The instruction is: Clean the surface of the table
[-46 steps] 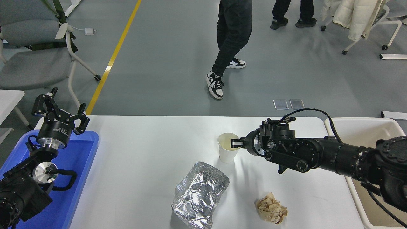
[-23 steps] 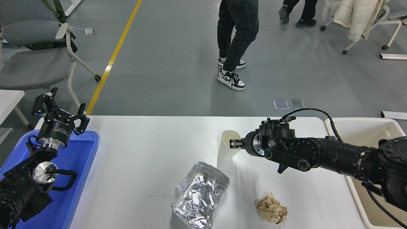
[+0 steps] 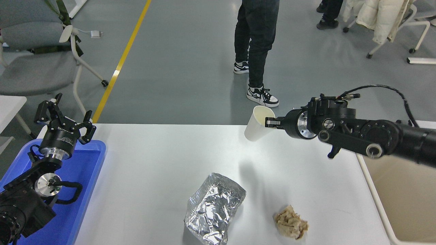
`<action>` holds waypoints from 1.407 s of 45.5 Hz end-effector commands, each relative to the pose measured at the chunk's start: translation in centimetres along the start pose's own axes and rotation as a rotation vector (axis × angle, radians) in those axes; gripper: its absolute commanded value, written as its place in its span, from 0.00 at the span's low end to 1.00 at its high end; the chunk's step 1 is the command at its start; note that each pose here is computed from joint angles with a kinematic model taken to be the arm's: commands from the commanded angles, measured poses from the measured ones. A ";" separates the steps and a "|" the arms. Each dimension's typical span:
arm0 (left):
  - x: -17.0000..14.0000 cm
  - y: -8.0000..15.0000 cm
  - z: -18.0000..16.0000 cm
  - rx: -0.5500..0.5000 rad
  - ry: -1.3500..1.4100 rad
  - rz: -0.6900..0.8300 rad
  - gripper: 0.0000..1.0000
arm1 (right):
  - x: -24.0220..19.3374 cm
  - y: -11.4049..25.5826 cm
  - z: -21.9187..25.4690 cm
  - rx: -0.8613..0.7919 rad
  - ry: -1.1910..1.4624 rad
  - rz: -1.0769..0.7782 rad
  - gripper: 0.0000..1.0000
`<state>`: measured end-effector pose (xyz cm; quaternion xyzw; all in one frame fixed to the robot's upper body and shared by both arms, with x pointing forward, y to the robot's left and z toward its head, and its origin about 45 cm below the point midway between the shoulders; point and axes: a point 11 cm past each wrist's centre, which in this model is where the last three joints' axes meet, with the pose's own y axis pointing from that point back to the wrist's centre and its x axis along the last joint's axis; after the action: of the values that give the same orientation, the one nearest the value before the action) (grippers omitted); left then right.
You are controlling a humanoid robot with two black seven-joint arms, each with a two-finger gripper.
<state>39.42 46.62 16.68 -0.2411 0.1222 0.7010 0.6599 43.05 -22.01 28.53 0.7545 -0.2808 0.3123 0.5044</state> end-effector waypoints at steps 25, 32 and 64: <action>0.0 0.0 0.0 0.000 -0.002 0.002 1.00 | 5.4 9.5 4.6 -0.040 -0.059 0.128 0.00; 0.0 0.0 0.0 0.000 -0.002 0.002 1.00 | 5.3 11.0 9.3 -0.135 -0.115 0.158 0.00; 0.2 0.1 0.0 0.001 -0.006 0.007 1.00 | -1.1 19.8 31.4 -0.453 -0.513 0.316 0.00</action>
<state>39.37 46.68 16.60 -0.2393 0.1222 0.7029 0.6587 36.01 -51.89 32.03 0.6555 -0.5160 0.1681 0.5251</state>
